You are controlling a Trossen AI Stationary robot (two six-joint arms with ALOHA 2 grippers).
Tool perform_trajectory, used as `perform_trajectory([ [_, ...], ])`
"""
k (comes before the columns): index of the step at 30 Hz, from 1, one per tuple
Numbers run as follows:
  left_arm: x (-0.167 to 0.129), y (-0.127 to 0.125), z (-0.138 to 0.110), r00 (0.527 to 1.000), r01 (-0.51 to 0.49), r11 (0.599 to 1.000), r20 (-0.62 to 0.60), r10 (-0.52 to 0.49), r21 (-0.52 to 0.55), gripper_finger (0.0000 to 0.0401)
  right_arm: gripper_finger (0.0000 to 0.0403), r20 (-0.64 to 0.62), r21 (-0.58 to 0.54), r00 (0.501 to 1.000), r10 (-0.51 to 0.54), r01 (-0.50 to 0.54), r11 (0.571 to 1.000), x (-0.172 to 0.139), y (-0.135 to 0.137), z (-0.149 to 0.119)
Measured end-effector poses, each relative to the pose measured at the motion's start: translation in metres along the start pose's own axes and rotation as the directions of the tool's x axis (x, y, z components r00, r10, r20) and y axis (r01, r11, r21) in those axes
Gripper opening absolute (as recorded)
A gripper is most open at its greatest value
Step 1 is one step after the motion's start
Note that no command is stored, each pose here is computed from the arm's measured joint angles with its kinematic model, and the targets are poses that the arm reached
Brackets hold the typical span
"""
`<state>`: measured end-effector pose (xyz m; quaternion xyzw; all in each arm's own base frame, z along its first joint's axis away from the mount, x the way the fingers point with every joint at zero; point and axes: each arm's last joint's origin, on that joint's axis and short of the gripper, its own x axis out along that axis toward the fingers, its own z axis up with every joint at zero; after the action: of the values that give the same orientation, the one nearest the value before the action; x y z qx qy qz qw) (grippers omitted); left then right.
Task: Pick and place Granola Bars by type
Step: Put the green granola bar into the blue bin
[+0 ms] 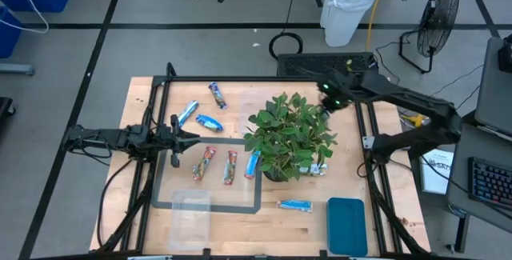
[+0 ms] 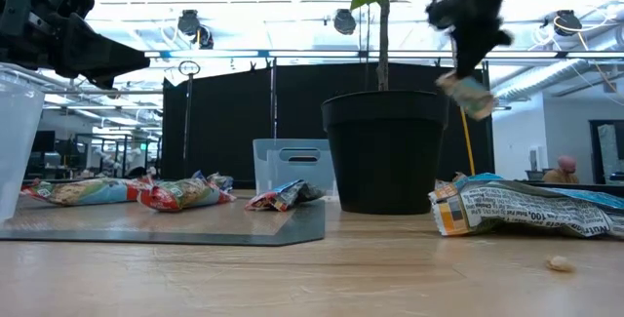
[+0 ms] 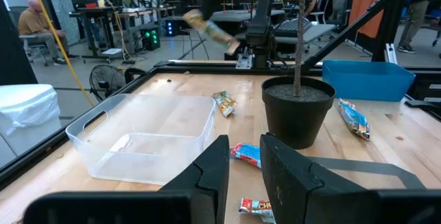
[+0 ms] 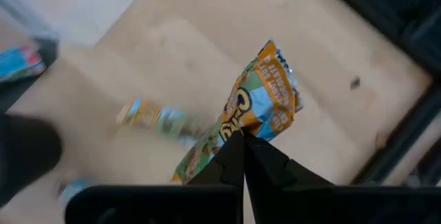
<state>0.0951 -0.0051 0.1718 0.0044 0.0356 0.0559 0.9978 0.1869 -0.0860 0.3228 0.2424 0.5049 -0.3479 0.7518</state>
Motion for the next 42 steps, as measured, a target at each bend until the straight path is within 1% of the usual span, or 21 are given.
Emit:
perform_trajectory([
  [2, 0.000, 0.000, 0.000, 1.000, 0.000, 1.000, 0.000, 0.000, 0.000, 0.0088, 0.0000, -0.026, 0.020, 0.999, 0.033, -0.032, 0.999, -0.012, 0.001, -0.014],
  [6, 0.000, 0.000, 0.000, 1.000, 0.000, 1.000, 0.000, 0.000, 0.000, 0.0088, 0.0000, -0.117, 0.068, 0.982, 0.149, -0.141, 0.988, -0.031, 0.004, -0.040],
  [11, 0.000, 0.000, 0.000, 1.000, 0.000, 1.000, 0.000, 0.000, 0.000, 0.0088, 0.0000, -0.227, 0.100, 0.941, 0.253, -0.235, 0.967, -0.049, 0.013, -0.070],
  [14, 0.000, 0.000, 0.000, 1.000, 0.000, 1.000, 0.000, 0.000, 0.000, 0.0088, 0.0000, -0.268, 0.136, 0.917, 0.297, -0.269, 0.953, -0.058, 0.020, -0.085],
  [17, 0.000, 0.000, 0.000, 1.000, 0.000, 1.000, 0.000, 0.000, 0.000, 0.0088, 0.0000, -0.288, 0.189, 0.909, 0.302, -0.255, 0.948, -0.063, 0.029, -0.097],
  [19, 0.000, 0.000, 0.000, 1.000, 0.000, 1.000, 0.000, 0.000, 0.000, 0.0088, 0.0000, -0.308, 0.203, 0.902, 0.302, -0.248, 0.947, -0.064, 0.038, -0.106],
  [26, 0.000, 0.000, 0.000, 1.000, 0.000, 1.000, 0.000, 0.000, 0.000, 0.0088, 0.0000, -0.396, 0.264, 0.832, 0.387, -0.301, 0.916, -0.061, 0.085, -0.148],
  [30, 0.000, 0.000, 0.000, 1.000, 0.000, 1.000, 0.000, 0.000, 0.000, 0.0088, 0.0000, -0.401, 0.311, 0.825, 0.397, -0.285, 0.906, -0.060, 0.109, -0.174],
  [32, 0.000, 0.000, 0.000, 1.000, 0.000, 1.000, 0.000, 0.000, 0.000, 0.0088, 0.0000, -0.413, 0.326, 0.825, 0.386, -0.261, 0.909, -0.058, 0.119, -0.187],
  [34, 0.000, 0.000, 0.000, 1.000, 0.000, 1.000, 0.000, 0.000, 0.000, 0.0088, 0.0000, -0.420, 0.316, 0.830, 0.366, -0.244, 0.917, -0.056, 0.125, -0.197],
  [37, 0.000, 0.000, 0.000, 1.000, 0.000, 1.000, 0.000, 0.000, 0.000, 0.0088, 0.0000, -0.398, 0.301, 0.849, 0.349, -0.239, 0.923, -0.054, 0.129, -0.202],
  [39, 0.000, 0.000, 0.000, 1.000, 0.000, 1.000, 0.000, 0.000, 0.000, 0.0088, 0.0000, -0.383, 0.323, 0.855, 0.350, -0.230, 0.918, -0.053, 0.130, -0.202],
  [42, 0.000, 0.000, 0.000, 1.000, 0.000, 1.000, 0.000, 0.000, 0.000, 0.0088, 0.0000, -0.419, 0.360, 0.833, 0.361, -0.213, 0.908, -0.054, 0.132, -0.203],
])
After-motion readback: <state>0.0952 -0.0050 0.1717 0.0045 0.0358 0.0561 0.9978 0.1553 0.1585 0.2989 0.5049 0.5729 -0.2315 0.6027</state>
